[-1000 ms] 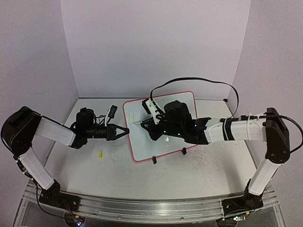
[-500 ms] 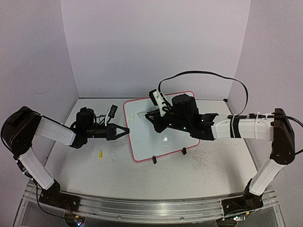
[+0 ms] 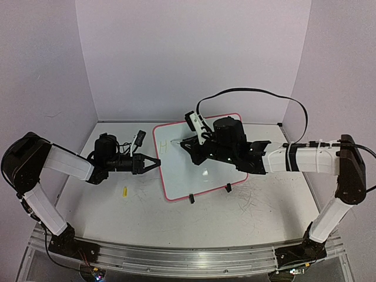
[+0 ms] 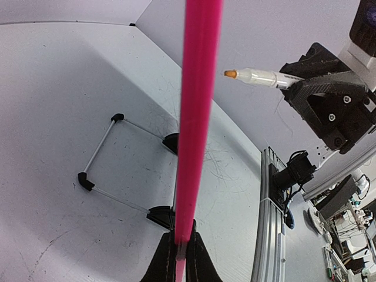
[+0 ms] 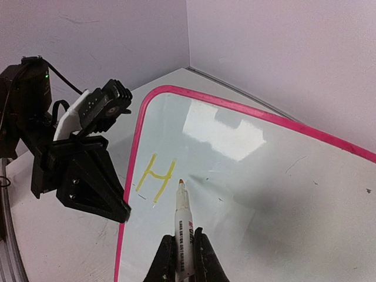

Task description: Write a sentence on the whiteboard

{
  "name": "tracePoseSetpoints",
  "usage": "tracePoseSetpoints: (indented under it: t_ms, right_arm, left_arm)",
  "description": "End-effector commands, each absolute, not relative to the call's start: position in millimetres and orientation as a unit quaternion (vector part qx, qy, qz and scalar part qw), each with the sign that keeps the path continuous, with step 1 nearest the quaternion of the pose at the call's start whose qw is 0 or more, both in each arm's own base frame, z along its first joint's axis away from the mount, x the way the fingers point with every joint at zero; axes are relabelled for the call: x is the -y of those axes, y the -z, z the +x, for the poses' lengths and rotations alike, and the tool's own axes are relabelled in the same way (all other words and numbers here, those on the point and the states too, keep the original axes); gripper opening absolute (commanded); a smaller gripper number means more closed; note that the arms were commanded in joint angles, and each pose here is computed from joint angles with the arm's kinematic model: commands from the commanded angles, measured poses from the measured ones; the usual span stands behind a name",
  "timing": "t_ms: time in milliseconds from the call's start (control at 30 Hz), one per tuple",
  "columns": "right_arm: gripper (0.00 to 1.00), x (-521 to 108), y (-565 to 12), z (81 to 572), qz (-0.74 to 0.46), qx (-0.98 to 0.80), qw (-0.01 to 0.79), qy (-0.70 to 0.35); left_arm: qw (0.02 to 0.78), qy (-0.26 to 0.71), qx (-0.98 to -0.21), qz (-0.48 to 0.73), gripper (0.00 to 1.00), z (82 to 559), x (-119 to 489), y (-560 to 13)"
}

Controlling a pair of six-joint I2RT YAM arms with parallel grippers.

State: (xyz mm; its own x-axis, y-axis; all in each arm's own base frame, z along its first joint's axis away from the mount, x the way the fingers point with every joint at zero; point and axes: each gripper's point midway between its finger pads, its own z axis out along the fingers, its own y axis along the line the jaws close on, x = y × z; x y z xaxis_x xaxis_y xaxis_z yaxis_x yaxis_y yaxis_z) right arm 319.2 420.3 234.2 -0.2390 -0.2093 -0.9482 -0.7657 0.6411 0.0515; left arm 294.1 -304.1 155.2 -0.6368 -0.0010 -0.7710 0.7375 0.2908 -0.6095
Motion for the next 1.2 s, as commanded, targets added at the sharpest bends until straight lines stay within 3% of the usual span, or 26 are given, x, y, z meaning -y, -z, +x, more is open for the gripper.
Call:
tracePoseSetpoints:
  t_ms: [0, 1167]
  right_arm:
    - [0.0, -421.8, -229.8, 321.8, -0.325, -0.743, 0.523, -0.262]
    - [0.0, -433.4, -219.5, 324.6, -0.337, -0.747, 0.509, -0.263]
  left_arm:
    - [0.359, 0.551, -0.702, 0.274, 0.0, 296.7, 311.1, -179.9]
    - [0.359, 0.552, -0.7, 0.276, 0.0, 297.7, 311.8, -181.8]
